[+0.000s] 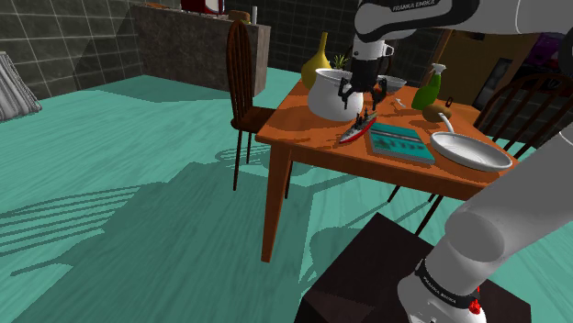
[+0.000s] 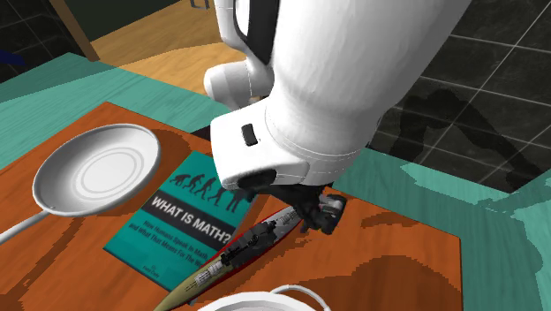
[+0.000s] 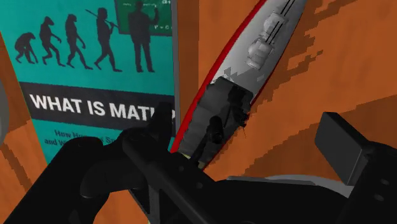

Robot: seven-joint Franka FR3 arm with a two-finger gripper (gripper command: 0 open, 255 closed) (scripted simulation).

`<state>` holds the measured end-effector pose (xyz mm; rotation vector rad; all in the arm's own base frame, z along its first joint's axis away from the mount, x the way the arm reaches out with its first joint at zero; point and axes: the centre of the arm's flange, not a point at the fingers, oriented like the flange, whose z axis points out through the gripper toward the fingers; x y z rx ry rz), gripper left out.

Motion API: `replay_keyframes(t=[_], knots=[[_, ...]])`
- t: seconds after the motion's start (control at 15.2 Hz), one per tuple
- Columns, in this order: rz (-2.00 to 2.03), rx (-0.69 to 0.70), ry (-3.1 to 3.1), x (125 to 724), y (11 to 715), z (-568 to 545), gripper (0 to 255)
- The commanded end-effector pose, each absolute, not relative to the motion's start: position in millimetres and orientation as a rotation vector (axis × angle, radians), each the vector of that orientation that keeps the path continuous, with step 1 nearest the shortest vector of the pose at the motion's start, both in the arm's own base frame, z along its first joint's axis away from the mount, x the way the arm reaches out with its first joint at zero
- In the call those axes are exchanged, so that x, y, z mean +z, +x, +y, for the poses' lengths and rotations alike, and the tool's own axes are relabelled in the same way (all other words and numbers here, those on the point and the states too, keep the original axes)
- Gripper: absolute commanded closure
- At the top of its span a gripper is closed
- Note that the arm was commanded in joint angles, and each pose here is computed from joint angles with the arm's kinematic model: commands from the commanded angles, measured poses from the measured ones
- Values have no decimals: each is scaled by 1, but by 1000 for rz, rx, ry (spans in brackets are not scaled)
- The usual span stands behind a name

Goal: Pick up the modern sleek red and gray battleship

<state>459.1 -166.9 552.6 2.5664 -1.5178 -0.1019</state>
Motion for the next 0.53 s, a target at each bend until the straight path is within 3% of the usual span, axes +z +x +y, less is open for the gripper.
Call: replay_keyframes(t=[0.0, 0.46], knots=[[-1653, -113, 2452, 548, 466, -193, 0], [-1737, -121, 2376, 521, 467, -211, 0]])
